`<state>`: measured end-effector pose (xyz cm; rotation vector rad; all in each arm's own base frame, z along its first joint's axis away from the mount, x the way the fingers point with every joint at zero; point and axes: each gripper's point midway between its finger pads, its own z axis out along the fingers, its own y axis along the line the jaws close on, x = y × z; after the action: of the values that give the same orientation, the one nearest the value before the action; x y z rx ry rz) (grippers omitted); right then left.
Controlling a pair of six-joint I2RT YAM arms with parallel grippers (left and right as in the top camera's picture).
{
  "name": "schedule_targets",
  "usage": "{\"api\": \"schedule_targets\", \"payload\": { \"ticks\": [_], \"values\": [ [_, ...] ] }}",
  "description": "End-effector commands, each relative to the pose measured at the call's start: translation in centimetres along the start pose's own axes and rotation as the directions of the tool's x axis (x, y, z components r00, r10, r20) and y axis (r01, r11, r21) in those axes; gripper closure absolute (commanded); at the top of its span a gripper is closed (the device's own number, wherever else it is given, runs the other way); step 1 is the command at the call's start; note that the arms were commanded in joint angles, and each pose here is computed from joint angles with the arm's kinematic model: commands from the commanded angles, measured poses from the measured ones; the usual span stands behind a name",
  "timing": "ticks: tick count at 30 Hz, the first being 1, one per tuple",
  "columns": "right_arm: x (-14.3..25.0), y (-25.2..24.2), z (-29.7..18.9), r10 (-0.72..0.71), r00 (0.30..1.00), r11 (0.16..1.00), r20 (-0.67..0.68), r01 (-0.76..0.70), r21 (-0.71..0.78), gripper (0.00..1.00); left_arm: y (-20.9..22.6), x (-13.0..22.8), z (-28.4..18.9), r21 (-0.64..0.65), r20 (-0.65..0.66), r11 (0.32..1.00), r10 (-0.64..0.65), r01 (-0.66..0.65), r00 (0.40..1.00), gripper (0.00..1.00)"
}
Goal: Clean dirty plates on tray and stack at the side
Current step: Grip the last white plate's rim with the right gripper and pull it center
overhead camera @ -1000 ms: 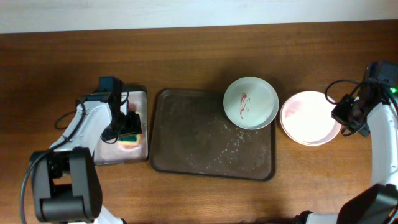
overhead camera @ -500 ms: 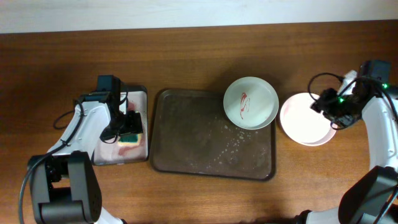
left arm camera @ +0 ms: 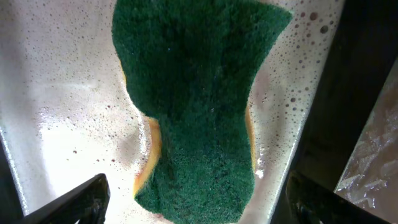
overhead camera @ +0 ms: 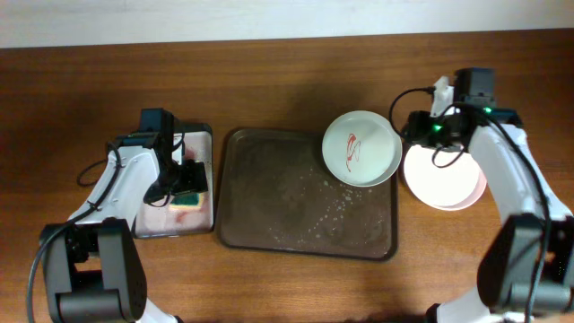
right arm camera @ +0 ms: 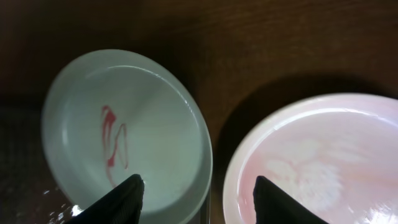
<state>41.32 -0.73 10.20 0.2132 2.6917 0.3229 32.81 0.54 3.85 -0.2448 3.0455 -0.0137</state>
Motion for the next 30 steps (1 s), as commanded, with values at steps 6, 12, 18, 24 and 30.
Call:
{"api": "schedule_targets", "payload": {
  "ticks": [6,12,18,24,30],
  "values": [
    [1.5,-0.2,6.2,-0.027,0.996,1.000,-0.085,0.028,0.004,0.55,-0.2,-0.7,-0.9,0.016,0.033,1.000,-0.001,0.000,0.999,0.09],
    [2.6,0.0,7.6,-0.030,0.991,1.000,-0.129,0.030,0.003,0.66,-0.2,-0.7,-0.9,0.016,0.033,1.000,-0.001,0.000,0.999,0.09],
    [3.5,-0.1,7.6,-0.021,0.986,1.000,-0.164,0.022,0.005,0.96,-0.2,-0.7,-0.9,0.016,0.033,1.000,-0.001,0.000,0.999,0.08],
    [6.0,2.9,6.5,-0.010,0.964,0.990,-0.264,-0.028,-0.141,0.96,-0.2,-0.8,-0.9,0.017,0.037,1.000,-0.001,0.000,0.999,0.08],
    [10.0,7.5,5.7,-0.086,0.913,0.976,-0.400,-0.003,-0.216,0.96,-0.3,-1.3,-0.9,0.020,0.058,1.000,-0.001,0.000,0.998,0.07]
  ]
}}
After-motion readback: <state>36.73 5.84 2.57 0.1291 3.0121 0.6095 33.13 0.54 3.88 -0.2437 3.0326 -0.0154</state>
